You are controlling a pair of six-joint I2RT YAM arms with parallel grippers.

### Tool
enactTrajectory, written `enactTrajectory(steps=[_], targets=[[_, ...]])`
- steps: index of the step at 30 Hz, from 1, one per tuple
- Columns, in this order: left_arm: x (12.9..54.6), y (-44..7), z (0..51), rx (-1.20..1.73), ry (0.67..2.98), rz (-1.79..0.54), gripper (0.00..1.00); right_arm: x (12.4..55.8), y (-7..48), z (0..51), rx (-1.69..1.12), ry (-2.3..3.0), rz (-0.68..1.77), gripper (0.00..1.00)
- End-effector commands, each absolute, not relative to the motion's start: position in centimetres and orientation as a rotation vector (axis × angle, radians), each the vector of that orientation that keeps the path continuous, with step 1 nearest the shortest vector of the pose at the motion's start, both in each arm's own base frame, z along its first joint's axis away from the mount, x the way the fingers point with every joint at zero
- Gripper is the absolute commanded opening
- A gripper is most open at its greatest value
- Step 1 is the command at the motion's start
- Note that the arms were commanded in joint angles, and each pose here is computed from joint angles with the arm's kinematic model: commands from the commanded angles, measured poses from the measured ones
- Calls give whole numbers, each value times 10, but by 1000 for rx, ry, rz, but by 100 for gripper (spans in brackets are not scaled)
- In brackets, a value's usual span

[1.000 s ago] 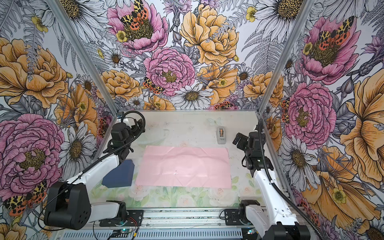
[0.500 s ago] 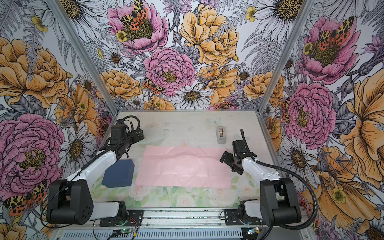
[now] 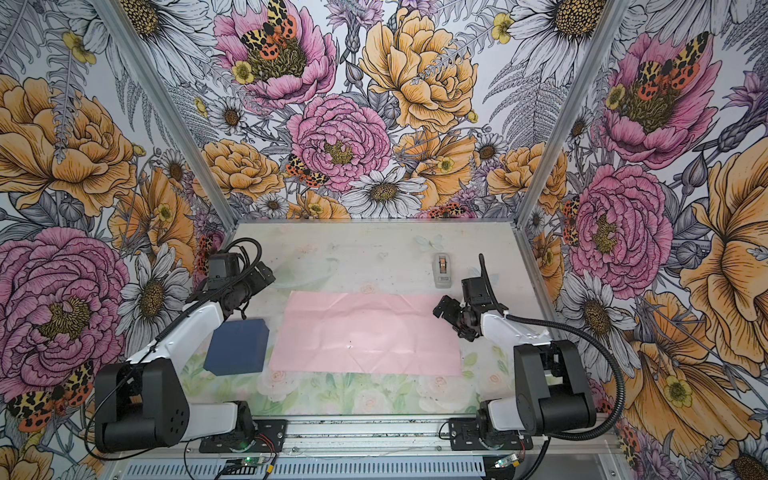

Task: Wrap the gift box in paper
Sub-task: 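Move the left gripper to the blue box while the right gripper reaches toward it, then grasp the blue box with the right gripper while the left gripper closes on it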

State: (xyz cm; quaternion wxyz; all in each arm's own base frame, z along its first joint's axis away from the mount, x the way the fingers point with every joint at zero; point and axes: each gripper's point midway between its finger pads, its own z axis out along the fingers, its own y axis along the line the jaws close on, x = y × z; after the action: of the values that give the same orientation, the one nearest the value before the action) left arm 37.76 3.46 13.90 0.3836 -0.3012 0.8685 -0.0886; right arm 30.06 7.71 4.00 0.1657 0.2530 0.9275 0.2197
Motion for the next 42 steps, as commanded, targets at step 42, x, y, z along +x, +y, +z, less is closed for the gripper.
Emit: enactTrajectory(steps=[42], targets=[[215,122,117,-1479,2052,-105,88,254,559,147,-575,2596,1392,90]])
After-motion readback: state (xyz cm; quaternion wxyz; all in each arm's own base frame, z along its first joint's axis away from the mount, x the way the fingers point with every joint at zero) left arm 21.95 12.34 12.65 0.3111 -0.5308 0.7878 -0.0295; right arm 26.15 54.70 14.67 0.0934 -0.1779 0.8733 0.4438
